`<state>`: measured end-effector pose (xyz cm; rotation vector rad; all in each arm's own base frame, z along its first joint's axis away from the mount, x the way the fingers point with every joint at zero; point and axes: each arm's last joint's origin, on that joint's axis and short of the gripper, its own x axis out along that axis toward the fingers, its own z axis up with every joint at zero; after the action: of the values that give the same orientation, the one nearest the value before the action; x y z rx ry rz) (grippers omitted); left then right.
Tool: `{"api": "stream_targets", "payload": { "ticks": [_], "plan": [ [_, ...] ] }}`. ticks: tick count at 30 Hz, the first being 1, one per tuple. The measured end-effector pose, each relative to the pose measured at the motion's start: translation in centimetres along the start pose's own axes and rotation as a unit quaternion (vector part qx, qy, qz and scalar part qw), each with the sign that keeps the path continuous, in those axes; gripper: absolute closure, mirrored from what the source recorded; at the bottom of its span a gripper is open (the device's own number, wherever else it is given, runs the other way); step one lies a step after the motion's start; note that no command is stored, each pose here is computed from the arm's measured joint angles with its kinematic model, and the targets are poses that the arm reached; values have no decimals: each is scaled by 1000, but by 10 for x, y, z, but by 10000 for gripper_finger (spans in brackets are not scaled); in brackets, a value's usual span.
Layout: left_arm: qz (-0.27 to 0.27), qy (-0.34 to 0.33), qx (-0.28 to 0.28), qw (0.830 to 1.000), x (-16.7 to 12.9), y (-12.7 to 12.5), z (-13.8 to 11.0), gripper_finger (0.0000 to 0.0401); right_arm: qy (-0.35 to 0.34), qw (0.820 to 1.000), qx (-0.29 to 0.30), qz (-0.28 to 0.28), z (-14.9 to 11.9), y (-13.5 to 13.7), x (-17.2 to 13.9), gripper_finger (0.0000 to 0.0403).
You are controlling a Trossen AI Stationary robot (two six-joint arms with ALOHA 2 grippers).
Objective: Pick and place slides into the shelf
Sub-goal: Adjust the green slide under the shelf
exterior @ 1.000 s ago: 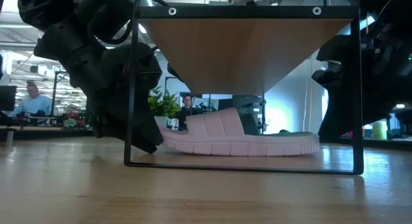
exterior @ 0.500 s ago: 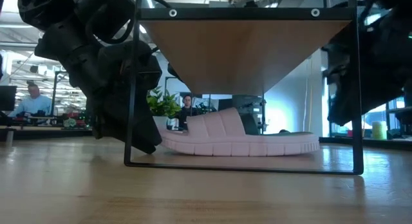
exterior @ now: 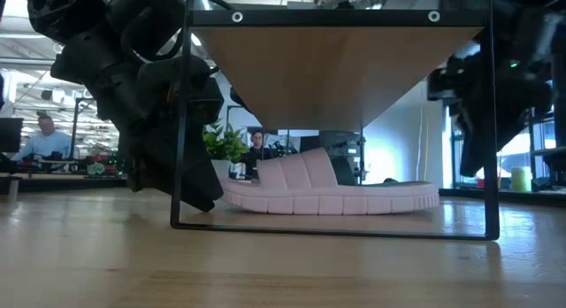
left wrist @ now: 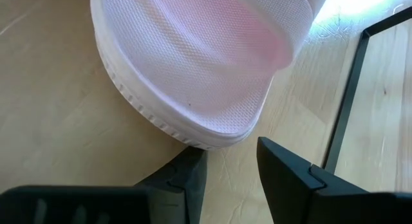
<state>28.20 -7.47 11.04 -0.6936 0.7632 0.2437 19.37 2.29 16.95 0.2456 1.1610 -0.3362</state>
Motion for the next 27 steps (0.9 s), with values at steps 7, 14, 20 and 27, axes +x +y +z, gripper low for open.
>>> {"api": "stream_targets", "payload": {
  "ticks": [7, 14, 20, 27],
  "plan": [
    [0, -1, 3, 1000, 0, -1, -2, 274, -2, 998, -46, -34, 14, -31, 5, 273],
    [-1, 0, 8, 1000, -1, -3, -4, 274, 7, 994, -98, -54, 24, -50, 17, 273],
    [-2, 2, 10, 1000, -1, -4, -5, 274, 28, 990, -124, -58, 27, -52, 35, 273],
    [-2, 3, 10, 1000, -1, -4, -5, 274, -11, 992, -122, -28, 36, -48, 42, 273]
  ]
}}
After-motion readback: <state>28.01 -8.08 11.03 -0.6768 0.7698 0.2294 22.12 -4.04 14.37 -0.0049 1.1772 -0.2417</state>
